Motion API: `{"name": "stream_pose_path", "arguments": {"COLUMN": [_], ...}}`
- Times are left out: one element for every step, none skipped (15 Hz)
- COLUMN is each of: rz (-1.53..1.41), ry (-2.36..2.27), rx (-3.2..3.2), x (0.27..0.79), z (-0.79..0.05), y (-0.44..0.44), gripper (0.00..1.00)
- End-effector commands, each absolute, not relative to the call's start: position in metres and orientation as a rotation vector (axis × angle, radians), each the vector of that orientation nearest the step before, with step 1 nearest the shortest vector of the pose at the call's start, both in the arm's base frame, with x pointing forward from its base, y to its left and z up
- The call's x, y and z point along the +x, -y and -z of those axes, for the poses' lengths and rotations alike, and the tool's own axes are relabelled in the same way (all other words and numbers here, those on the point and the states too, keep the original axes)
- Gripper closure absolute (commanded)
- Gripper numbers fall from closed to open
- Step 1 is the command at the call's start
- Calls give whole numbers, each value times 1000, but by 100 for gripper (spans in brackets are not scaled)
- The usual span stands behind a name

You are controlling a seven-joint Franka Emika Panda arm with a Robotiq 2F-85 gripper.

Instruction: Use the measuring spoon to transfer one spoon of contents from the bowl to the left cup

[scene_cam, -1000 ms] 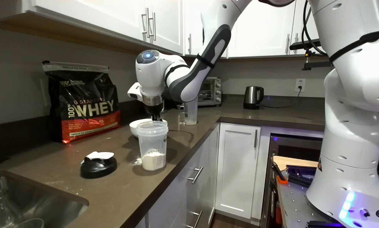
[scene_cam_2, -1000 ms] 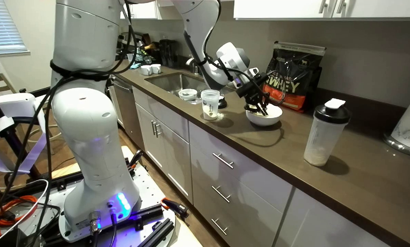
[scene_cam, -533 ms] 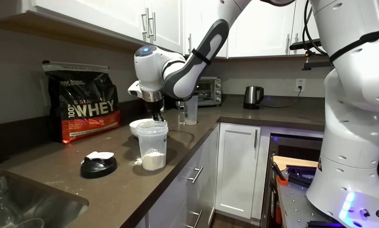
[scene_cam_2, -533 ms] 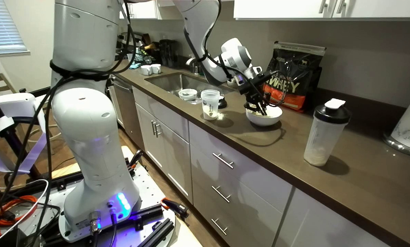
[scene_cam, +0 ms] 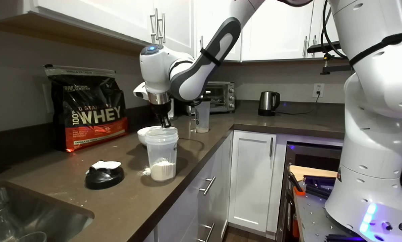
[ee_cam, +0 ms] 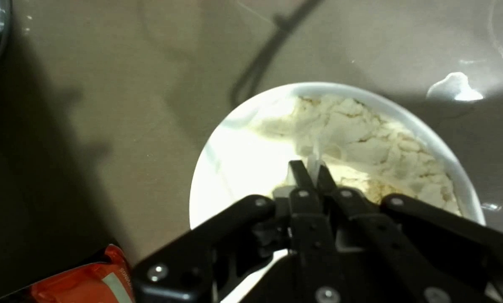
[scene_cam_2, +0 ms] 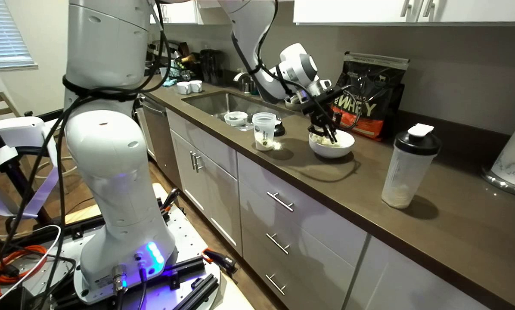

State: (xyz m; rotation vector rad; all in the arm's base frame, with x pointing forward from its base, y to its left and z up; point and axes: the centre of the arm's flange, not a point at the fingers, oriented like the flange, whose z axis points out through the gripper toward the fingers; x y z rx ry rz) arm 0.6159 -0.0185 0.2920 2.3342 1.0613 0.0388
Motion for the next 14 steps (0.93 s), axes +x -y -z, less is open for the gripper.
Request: {"name": "stream_pose_path", "arguments": {"rz": [-30,-17,10,33,66,85,107,128,142,153,160,169,177,183], "ry": [-1083,-1080,-1084,-1085,-1080,-1078,-1076,-1072,-1069,-1064,-1062,-1060,-1056,-1055], "rx": [2333,2331,2331,2330,2326,2326,2324,2320,2318,2316,2315,2311,2309,2307], "x": [621,621,620,619,619,618,618,618,618,618,619,618,619,619], "z": [-305,-306,-306,-306,-307,-307,-308,-308,-308,-308,-307,-308,-308,-308], "y": [10,8,6,5,5,4,4,4,5,5,6,7,8,8], "gripper": [99,99,99,99,99,99,99,99,99,99,99,99,99,99]}}
